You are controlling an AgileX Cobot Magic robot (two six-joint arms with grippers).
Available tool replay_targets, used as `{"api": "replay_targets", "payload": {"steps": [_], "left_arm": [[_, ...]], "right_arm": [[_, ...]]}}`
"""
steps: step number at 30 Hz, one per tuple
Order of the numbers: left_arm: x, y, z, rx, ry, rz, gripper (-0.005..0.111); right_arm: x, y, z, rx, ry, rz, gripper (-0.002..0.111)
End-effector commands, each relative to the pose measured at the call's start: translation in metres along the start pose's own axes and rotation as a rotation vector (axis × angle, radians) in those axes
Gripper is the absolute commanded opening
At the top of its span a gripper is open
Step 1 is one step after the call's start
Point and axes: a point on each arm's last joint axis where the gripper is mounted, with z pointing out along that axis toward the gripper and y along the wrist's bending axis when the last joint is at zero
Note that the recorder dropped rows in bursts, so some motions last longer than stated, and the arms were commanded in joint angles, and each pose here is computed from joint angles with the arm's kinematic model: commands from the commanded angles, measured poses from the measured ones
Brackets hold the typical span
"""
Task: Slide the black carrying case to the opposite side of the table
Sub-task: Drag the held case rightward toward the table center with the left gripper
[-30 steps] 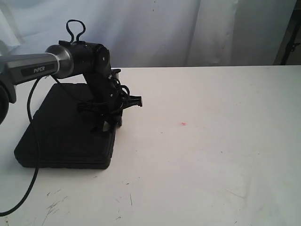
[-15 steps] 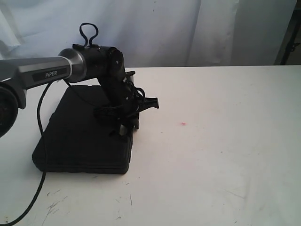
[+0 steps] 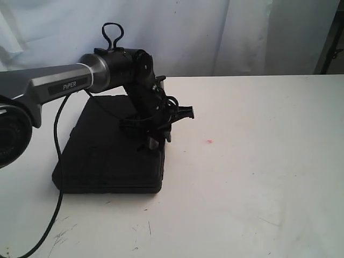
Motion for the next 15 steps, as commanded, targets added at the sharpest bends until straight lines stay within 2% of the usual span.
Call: {"api": "replay_targets", "payload": {"steps": [1,5,10,15], "left_arm": [[-0.004,-0.009,-0.006,0.003,-0.001,0.001,0.0],[-0.004,-0.007,0.006,-0.016,0.041,-0.001,0.0],[-0.007,-0.009,0.007,0.003,0.012,-0.02,0.0],[-0.004,-0.021,0.006,0.006,0.0,0.012,0.0]], "right_arm": [[-0.001,-0.001,0.0,0.009,-0.018,-0.001,0.0],[-0.001,-0.001,0.0,0.009,-0.018,-0.001,0.0],[-0.001,-0.001,0.0,0.009,-0.018,-0.001,0.0],[-0.001,-0.001,0.0,0.009,-0.018,-0.001,0.0]]}}
